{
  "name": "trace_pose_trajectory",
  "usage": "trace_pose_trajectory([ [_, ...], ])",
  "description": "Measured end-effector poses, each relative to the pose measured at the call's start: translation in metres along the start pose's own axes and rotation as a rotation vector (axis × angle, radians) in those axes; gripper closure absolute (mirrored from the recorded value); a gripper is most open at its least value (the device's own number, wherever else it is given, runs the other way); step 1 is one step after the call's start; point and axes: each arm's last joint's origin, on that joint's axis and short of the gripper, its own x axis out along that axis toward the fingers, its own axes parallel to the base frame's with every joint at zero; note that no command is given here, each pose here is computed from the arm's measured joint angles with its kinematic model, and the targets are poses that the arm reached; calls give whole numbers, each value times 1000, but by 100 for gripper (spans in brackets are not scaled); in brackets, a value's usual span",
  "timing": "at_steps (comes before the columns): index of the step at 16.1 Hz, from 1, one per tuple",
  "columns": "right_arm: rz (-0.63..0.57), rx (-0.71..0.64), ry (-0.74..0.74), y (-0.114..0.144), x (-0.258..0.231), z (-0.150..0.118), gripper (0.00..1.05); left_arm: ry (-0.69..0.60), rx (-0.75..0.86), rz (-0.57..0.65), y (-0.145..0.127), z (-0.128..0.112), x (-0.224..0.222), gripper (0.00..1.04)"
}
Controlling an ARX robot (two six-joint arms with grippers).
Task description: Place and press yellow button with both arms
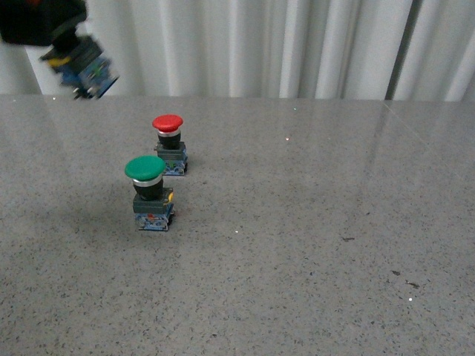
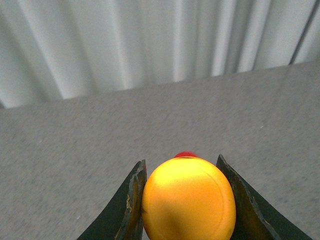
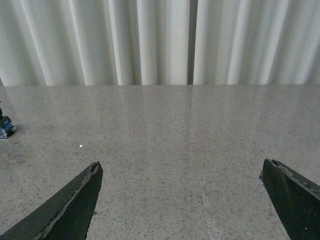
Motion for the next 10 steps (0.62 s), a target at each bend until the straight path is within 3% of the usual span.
trace_pose_trajectory([
  [2, 0, 0, 0, 0, 0, 0, 6, -8, -40, -68, -45, 8, 23, 71],
  [5, 0, 0, 0, 0, 0, 0, 6, 99, -114, -96, -93, -21, 56, 71],
  [10, 0, 0, 0, 0, 0, 0, 6, 183, -224, -28, -118, -50, 85, 71],
])
